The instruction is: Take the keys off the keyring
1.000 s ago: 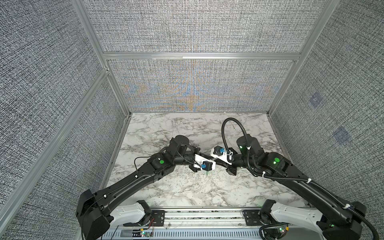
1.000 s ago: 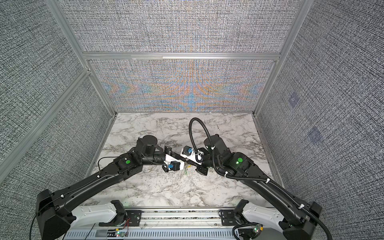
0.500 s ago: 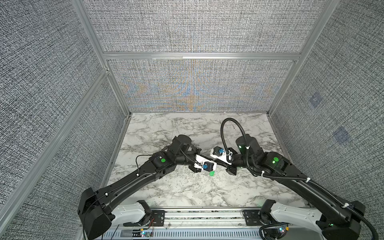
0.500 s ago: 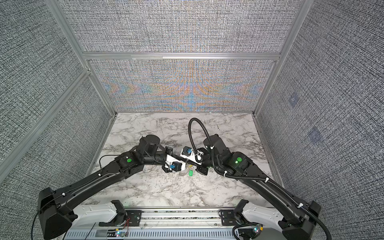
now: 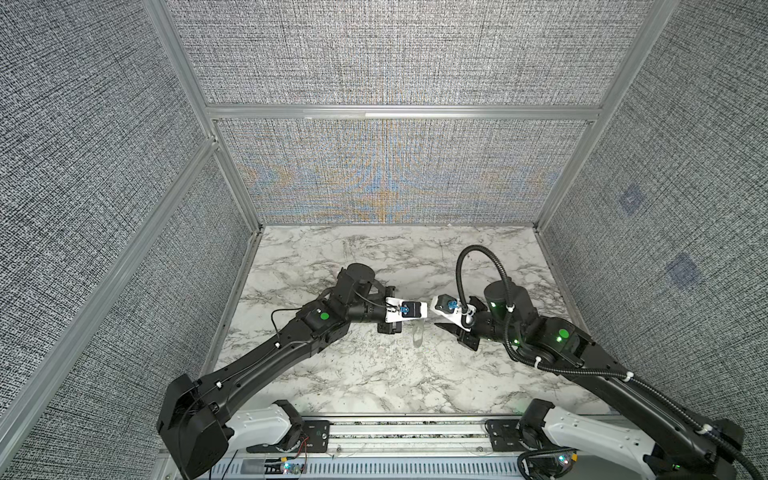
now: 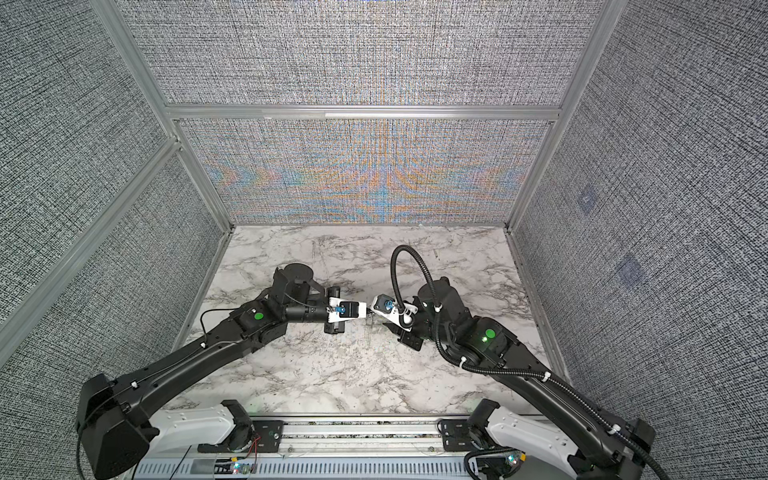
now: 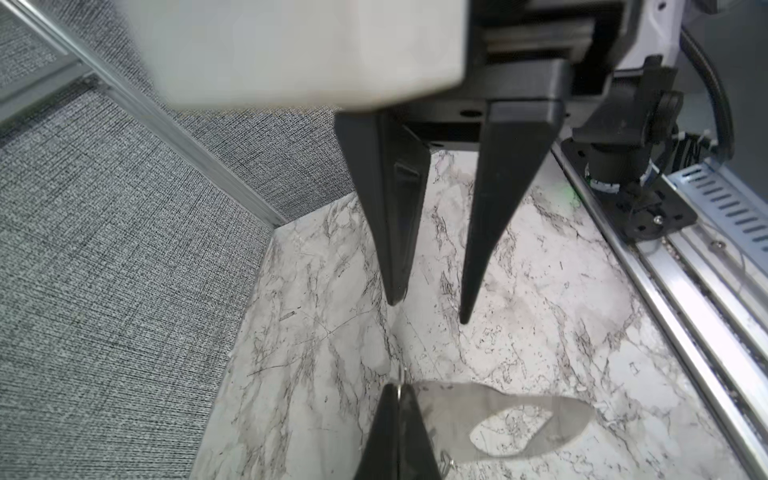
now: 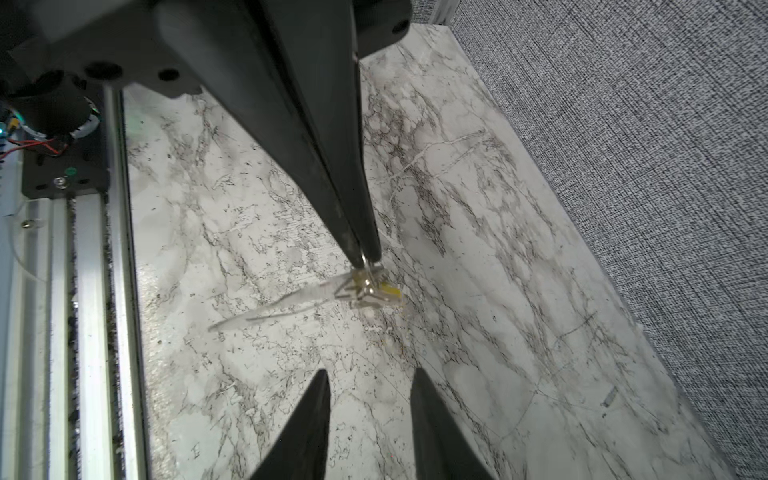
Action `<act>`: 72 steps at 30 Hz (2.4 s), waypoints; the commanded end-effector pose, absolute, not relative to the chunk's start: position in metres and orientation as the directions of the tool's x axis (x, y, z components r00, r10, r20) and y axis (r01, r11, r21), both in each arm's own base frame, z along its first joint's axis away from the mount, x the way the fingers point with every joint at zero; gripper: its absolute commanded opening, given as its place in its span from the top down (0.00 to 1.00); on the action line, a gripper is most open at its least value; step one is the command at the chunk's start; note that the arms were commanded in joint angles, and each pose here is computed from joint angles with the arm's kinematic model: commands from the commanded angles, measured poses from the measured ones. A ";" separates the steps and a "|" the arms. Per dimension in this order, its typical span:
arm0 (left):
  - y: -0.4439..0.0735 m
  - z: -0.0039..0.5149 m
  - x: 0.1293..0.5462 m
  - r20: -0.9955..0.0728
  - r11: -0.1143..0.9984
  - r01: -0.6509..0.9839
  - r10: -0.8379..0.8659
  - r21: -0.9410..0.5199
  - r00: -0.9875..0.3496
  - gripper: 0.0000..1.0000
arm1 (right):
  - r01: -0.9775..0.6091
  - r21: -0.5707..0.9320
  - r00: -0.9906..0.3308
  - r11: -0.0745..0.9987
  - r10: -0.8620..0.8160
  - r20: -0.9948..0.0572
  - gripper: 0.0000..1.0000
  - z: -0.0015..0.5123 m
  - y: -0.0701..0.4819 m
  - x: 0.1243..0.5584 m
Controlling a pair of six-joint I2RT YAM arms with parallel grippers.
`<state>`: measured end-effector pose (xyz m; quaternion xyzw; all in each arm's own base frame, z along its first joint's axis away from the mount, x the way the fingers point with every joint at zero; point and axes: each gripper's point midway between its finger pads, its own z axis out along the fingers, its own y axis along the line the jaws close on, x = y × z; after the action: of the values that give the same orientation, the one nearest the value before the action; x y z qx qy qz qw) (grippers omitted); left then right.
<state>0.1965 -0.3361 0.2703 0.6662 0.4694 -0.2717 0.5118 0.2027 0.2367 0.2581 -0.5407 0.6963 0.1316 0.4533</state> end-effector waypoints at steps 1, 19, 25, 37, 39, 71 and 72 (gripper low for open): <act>-0.343 0.302 0.194 -0.911 0.019 0.929 0.202 0.370 0.358 1.00 | -0.832 -0.320 -0.017 0.453 -0.598 -0.801 0.64 0.265 0.235 0.214; -0.339 0.324 0.200 -0.973 0.143 0.963 -0.017 0.227 0.232 1.00 | -0.848 -0.241 -0.007 0.472 -0.465 -0.885 0.62 0.268 0.259 0.218; -0.339 0.326 0.200 -0.969 0.144 0.960 -0.014 0.241 0.246 1.00 | -0.833 -0.226 -0.013 0.505 -0.426 -0.905 0.62 0.268 0.257 0.220; -0.340 0.323 0.194 -0.966 0.100 0.961 -0.010 0.257 0.259 1.00 | -0.804 -0.188 -0.020 0.564 -0.342 -0.939 0.61 0.275 0.259 0.229; -0.341 0.323 0.190 -0.964 0.079 0.962 -0.011 0.263 0.264 1.00 | -0.805 -0.179 -0.021 0.566 -0.329 -0.944 0.61 0.277 0.261 0.229; -0.347 0.321 0.185 -0.963 -0.025 0.963 0.019 0.268 0.269 1.00 | -0.788 -0.226 0.062 0.572 -0.292 -0.954 0.78 0.286 0.253 0.219; -0.347 0.320 0.185 -0.963 -0.025 0.963 0.021 0.268 0.268 1.00 | -0.790 -0.226 0.061 0.569 -0.294 -0.954 0.79 0.285 0.253 0.219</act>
<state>0.1850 -0.3470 0.3154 0.5718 0.4365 -0.4309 0.5448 0.2171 0.2542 0.2783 -0.4192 0.6564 0.2132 0.5899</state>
